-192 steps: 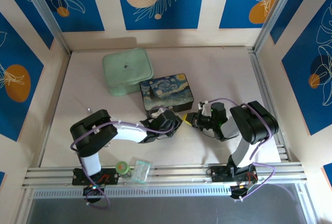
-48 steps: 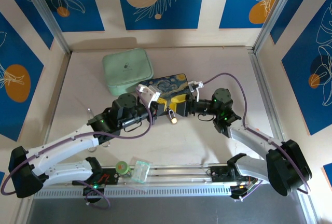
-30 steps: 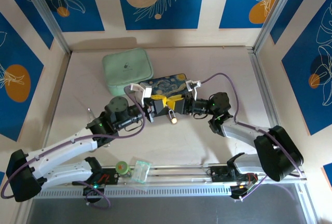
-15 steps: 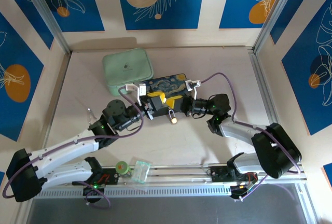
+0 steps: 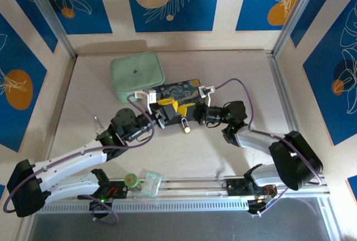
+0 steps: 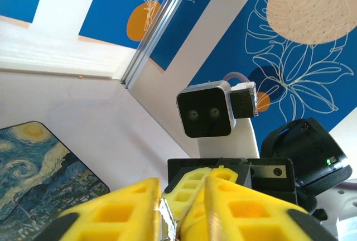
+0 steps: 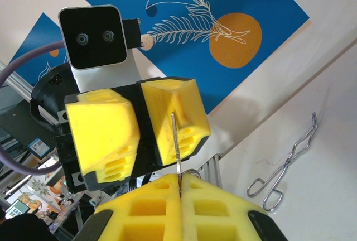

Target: Unlock a padlock with a key

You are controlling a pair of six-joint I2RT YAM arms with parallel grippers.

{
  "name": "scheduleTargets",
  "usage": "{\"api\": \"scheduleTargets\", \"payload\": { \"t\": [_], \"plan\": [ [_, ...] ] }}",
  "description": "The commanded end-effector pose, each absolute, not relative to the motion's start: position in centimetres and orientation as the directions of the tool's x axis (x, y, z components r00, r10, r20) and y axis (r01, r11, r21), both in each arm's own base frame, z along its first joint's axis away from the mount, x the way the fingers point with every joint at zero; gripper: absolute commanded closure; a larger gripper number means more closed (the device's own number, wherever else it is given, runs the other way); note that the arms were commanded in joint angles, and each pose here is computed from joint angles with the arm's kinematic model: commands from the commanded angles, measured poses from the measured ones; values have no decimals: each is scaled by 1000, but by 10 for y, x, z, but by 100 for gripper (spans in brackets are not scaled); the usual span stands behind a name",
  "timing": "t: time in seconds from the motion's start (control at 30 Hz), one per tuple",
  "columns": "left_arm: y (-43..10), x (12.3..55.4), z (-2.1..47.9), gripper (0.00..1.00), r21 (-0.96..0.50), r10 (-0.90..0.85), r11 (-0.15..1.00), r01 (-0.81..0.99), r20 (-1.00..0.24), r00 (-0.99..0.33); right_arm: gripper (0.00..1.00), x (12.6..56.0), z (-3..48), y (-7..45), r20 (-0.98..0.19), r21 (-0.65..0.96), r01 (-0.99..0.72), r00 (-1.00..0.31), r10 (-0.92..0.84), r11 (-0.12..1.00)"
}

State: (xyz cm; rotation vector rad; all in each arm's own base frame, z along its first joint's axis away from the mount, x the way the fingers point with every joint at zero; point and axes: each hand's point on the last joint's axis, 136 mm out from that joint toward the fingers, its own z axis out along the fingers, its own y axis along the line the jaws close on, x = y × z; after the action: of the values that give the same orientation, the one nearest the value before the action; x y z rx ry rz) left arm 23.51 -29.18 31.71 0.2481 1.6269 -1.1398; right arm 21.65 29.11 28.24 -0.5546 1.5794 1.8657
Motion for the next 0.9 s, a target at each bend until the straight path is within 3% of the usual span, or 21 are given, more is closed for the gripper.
{"api": "scheduleTargets", "payload": {
  "t": [0.0, 0.47, 0.63, 0.73, 0.87],
  "plan": [
    [-289, 239, 313, 65, -538, -368, 537, 650, -843, -393, 99, 215, 287, 295, -678, 708, -698, -714, 177, -107],
    [-284, 246, 303, 62, -584, -389, 515, 627, -811, -436, 100, 214, 287, 293, -667, 715, -688, -724, 175, -120],
    [-289, 243, 306, 48, -609, -402, 452, 652, -791, -461, 100, 214, 289, 293, -661, 719, -682, -731, 168, -135],
    [-286, 244, 311, 50, -633, -436, 427, 645, -770, -466, 100, 214, 288, 294, -656, 725, -675, -737, 161, -135],
    [-298, 238, 318, 61, -646, -414, 355, 676, -757, -506, 100, 217, 286, 293, -651, 732, -670, -741, 163, -125]
  ]
}}
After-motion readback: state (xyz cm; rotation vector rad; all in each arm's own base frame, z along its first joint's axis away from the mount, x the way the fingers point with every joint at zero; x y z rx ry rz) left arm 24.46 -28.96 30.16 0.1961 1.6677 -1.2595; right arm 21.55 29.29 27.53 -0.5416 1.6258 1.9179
